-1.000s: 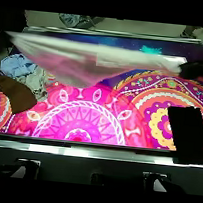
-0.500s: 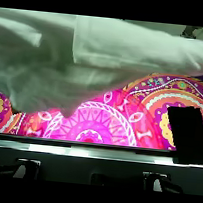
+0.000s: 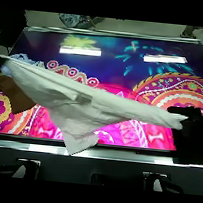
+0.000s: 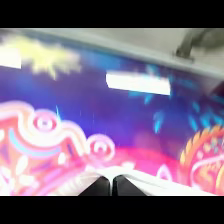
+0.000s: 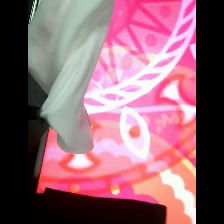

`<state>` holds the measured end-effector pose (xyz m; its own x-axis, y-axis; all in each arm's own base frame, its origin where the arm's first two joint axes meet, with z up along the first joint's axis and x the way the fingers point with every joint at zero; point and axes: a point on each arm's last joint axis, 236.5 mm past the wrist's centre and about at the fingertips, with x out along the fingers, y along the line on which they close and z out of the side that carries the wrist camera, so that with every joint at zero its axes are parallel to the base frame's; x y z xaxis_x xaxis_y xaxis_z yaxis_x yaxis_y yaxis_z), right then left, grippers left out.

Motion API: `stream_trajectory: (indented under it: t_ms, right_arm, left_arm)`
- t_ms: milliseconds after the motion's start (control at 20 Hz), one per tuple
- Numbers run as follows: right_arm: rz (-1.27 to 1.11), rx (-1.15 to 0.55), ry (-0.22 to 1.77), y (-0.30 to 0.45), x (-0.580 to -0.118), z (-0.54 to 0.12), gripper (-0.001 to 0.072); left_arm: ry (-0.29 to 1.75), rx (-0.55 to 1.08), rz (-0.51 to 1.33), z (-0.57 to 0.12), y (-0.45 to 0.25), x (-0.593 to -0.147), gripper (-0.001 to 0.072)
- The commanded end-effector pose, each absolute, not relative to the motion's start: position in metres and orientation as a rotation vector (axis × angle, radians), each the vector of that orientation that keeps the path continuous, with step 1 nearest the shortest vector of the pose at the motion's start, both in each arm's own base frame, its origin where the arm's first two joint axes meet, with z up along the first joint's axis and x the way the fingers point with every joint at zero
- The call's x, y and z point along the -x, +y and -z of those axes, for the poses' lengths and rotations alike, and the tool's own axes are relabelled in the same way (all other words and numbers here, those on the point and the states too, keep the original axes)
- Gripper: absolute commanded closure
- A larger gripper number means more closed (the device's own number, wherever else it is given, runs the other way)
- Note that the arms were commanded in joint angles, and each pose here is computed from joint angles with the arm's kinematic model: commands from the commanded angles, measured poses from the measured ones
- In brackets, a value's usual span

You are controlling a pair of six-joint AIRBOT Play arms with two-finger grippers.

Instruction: Fold the shirts.

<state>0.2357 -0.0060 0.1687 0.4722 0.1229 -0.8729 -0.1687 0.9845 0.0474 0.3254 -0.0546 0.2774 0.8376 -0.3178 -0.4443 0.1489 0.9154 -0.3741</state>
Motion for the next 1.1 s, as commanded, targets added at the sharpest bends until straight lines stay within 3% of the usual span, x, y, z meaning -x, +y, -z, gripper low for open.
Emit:
stream_trajectory:
  t_ms: [0,250,350,450,500,550,600,650,750,850,1050]
  right_arm:
    - [-0.162,-0.053,1.121,-0.014,-0.282,-0.095,0.0669]
    - [-0.065,-0.333,0.922,-0.033,-0.425,-0.020,0.0669]
    - [-0.031,-0.526,0.882,-0.030,-0.458,0.012,0.0669]
    - [-0.042,-0.617,0.867,-0.018,-0.475,0.033,0.0668]
    - [-0.059,-0.628,0.861,-0.010,-0.480,0.038,0.0616]
    - [-0.083,-0.607,0.844,-0.008,-0.484,0.034,0.0388]
    - [-0.146,-0.553,0.827,-0.001,-0.486,0.023,0.0161]
    - [-0.219,-0.480,0.813,0.003,-0.487,0.007,0.0137]
    - [-0.372,-0.380,0.822,0.015,-0.475,-0.031,0.0104]
    - [-0.517,-0.324,0.930,0.037,-0.444,-0.038,0.0008]
    - [-0.693,-0.245,1.189,0.084,-0.386,0.005,0.0004]
  left_arm:
    - [0.715,0.335,0.292,-0.172,-0.076,-0.375,0.0676]
    - [0.741,0.370,0.207,-0.067,-0.086,-0.484,0.0674]
    - [0.815,0.465,0.192,-0.024,-0.094,-0.501,0.0673]
    - [0.869,0.552,0.188,0.003,-0.104,-0.506,0.0672]
    - [0.880,0.589,0.187,0.007,-0.107,-0.506,0.0656]
    - [0.880,0.596,0.189,0.006,-0.108,-0.506,0.0475]
    - [0.880,0.589,0.198,-0.001,-0.105,-0.505,0.0098]
    - [0.901,0.571,0.211,-0.008,-0.097,-0.501,-0.0001]
    - [1.014,0.507,0.231,-0.017,-0.068,-0.478,0.0000]
    - [1.193,0.482,0.202,-0.007,-0.037,-0.436,0.0000]
    - [1.492,0.493,0.182,0.048,-0.026,-0.342,0.0000]
